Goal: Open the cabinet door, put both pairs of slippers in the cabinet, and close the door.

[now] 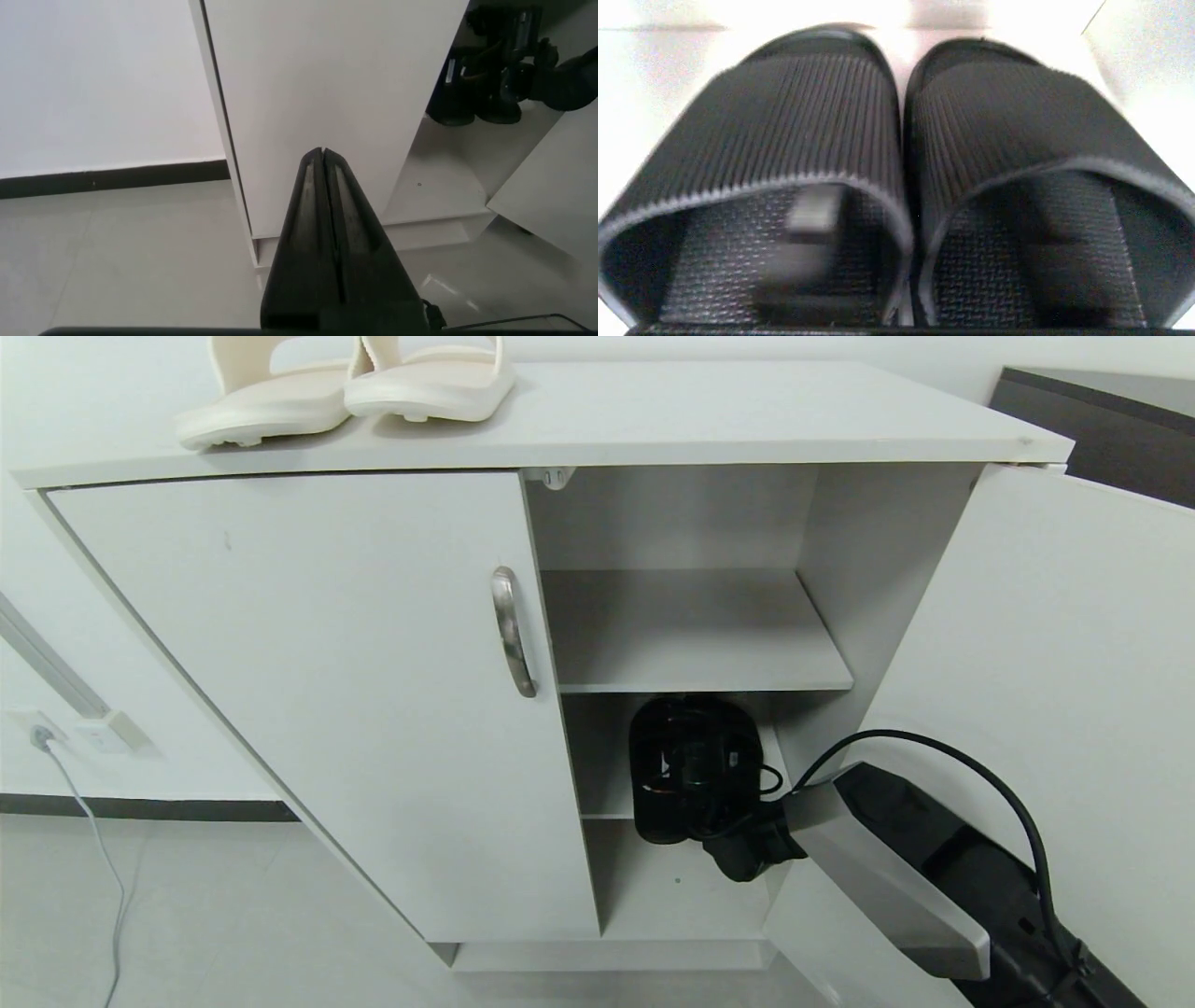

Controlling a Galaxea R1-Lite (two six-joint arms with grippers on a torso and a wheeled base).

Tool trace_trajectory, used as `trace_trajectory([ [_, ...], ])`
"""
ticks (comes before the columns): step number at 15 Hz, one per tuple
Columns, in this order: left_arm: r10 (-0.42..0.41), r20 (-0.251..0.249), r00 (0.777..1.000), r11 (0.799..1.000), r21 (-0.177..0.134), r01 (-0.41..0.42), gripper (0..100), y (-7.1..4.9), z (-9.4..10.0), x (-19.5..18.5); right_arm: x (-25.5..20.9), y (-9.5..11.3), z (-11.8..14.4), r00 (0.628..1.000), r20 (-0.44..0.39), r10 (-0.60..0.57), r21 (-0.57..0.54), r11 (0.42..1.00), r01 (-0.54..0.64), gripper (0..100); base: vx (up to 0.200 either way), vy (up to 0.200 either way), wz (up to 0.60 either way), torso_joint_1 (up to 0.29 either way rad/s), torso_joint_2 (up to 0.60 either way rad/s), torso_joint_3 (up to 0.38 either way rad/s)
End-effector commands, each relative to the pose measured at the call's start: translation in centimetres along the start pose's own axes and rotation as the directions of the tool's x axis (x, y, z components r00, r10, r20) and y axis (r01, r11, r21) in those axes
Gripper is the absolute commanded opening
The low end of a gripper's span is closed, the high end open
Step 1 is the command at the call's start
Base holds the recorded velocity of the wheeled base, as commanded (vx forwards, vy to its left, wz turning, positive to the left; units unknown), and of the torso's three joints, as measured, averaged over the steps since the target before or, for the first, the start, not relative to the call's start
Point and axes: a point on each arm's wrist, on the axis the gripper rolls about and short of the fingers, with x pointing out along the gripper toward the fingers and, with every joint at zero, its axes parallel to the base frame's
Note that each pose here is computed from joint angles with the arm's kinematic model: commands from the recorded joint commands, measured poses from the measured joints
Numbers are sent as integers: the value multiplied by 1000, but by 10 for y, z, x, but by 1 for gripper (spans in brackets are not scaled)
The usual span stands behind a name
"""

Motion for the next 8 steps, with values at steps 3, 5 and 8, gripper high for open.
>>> trace_trajectory([
  [3, 0, -1, 1000, 1000, 0, 0, 0, 0, 0, 0, -8, -5, -7, 1000, -21, 1, -23, 1000, -2, 100, 0, 0, 0, 0, 0, 0],
  [5, -1, -1, 1000, 1000, 0, 1, 0, 0, 0, 0, -13, -8, -1, 1000, -14, 2, -17, 1000, -2, 100, 0, 0, 0, 0, 0, 0],
  [8, -1, -1, 1000, 1000, 0, 1, 0, 0, 0, 0, -22, -8, 6, 1000, -10, 11, -16, 1000, -12, 100, 0, 0, 0, 0, 0, 0],
])
